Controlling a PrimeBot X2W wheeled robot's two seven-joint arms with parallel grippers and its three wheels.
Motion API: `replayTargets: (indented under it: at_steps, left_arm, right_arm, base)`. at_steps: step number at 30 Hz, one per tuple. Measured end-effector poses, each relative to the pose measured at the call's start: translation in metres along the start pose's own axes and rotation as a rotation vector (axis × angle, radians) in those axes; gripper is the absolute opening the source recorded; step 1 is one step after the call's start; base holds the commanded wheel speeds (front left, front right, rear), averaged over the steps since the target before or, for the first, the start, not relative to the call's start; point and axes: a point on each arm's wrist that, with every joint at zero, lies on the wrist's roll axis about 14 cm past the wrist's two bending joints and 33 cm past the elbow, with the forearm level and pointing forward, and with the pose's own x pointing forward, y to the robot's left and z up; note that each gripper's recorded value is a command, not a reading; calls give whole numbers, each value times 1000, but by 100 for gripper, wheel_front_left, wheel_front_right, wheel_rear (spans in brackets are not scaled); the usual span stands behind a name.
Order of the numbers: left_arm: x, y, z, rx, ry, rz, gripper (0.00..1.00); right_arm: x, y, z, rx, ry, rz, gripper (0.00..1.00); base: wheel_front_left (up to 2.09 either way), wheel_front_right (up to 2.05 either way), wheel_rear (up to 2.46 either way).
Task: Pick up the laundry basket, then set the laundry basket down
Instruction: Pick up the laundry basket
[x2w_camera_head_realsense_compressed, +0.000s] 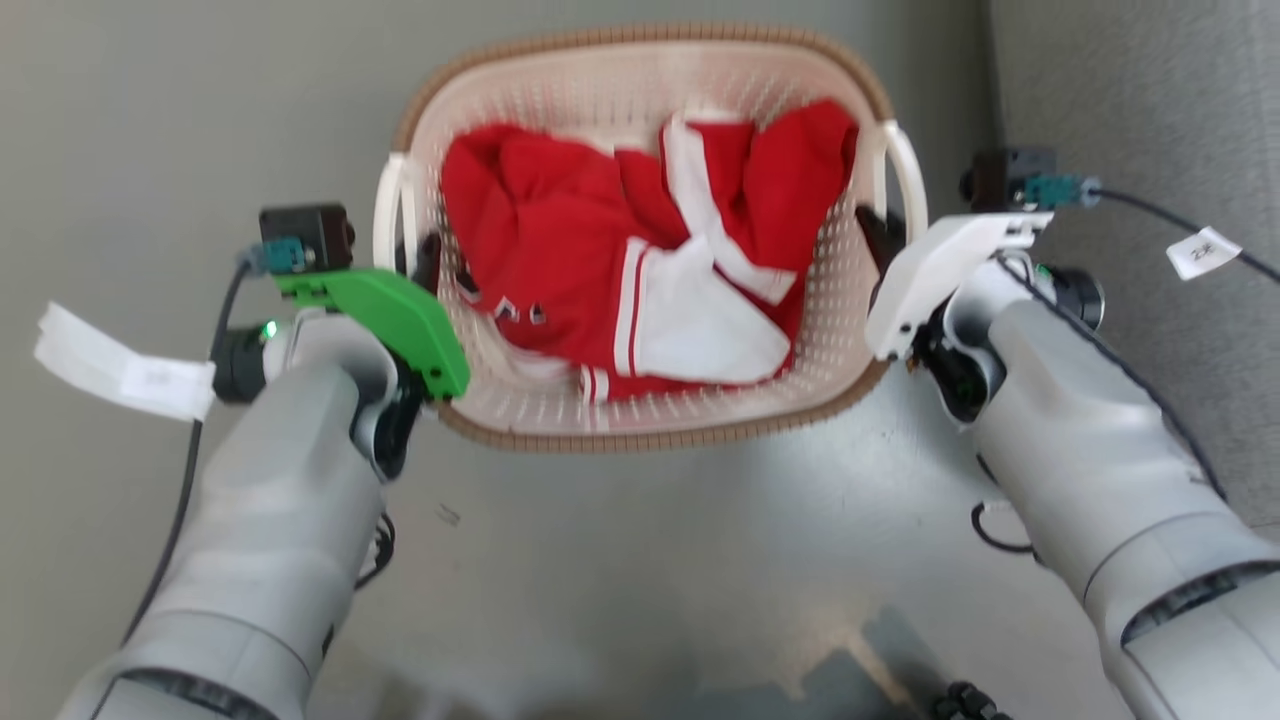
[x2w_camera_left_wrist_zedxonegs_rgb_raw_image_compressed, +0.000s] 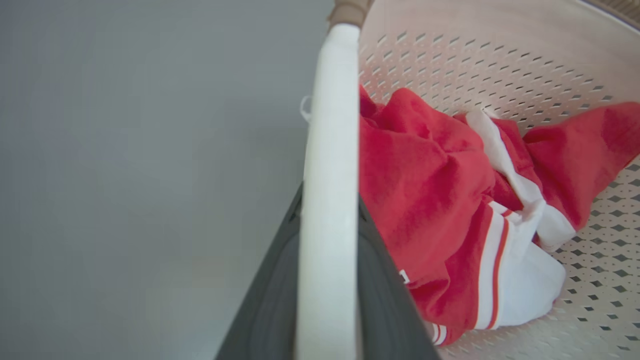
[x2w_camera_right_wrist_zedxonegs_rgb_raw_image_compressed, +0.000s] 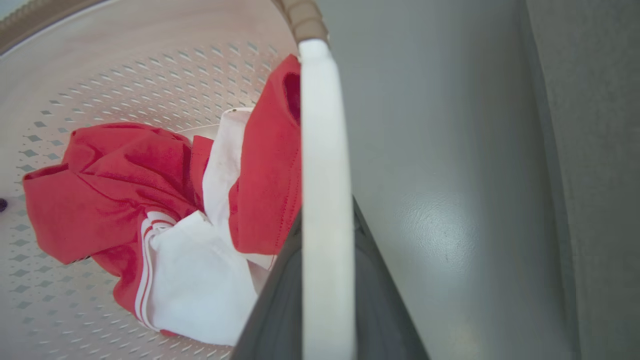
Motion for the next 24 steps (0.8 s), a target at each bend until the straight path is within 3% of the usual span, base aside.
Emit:
replayTargets:
  at_steps: [24]
  left_arm:
    - [-86,-41,-16,-4,50,-15,0]
  right_arm:
    - [-94,29,-26,4,77,26,0]
  base:
    - [0,0,0]
